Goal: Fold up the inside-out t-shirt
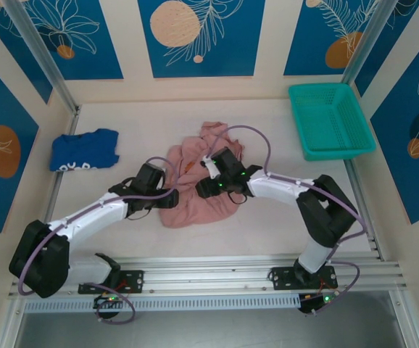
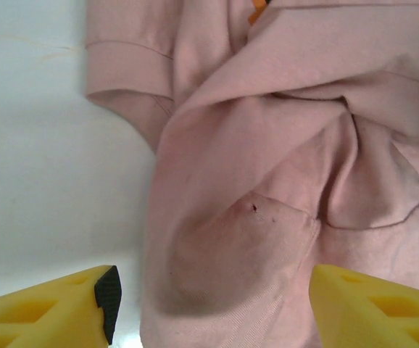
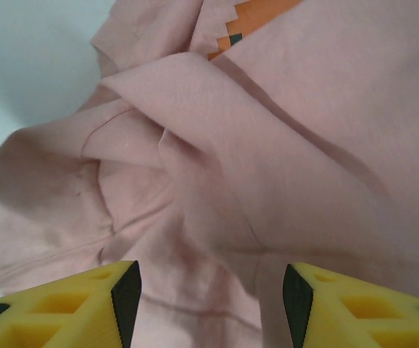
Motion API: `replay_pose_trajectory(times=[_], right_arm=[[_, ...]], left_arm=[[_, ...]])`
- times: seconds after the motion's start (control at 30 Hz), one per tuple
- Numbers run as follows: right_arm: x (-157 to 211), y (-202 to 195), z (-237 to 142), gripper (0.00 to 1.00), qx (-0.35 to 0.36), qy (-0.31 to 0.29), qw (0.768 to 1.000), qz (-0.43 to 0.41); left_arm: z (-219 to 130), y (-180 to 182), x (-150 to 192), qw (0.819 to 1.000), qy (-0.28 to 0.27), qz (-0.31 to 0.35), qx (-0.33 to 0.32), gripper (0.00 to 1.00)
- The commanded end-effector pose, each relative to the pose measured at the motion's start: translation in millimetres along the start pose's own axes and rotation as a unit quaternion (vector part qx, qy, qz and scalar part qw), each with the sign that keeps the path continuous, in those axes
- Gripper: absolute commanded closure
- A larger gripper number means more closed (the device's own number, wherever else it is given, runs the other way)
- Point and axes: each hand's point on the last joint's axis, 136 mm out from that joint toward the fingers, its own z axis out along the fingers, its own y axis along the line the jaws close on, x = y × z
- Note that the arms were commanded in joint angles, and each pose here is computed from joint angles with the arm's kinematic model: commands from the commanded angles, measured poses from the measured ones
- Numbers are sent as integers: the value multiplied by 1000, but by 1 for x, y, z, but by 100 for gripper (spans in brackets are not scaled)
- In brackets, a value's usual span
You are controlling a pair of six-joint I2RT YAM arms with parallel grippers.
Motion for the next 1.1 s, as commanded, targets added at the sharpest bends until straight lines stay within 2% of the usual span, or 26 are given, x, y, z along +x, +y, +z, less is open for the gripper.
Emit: replay_pose_trajectory(times=[0.0, 0.17, 0.33, 0.4, 0.7, 0.9, 1.07], right_arm=[[-9, -13, 13, 44, 66, -3, 996, -61], [-7, -20, 31, 46, 102, 13, 991, -90], [-21, -23, 24, 73, 120, -6, 988, -95], [-26, -21, 16, 80, 115, -15, 989, -91], [-36, -12, -16, 90, 10, -26, 1000, -3], [-48, -6, -50, 97, -85, -39, 993, 68], [-54, -4, -82, 99, -154, -50, 980, 115]], left_arm=[[-4, 20, 4, 999, -9, -21, -36, 31], [-10, 27, 8, 999, -19, -32, -37, 30], [-10, 18, 8, 999, -19, -26, -8, 31], [-10, 8, 6, 999, -23, -17, 18, 31], [-21, -42, -14, 990, -60, 33, 120, 31], [-29, -80, -31, 978, -80, 72, 176, 32], [-20, -88, -41, 981, -81, 95, 149, 33]])
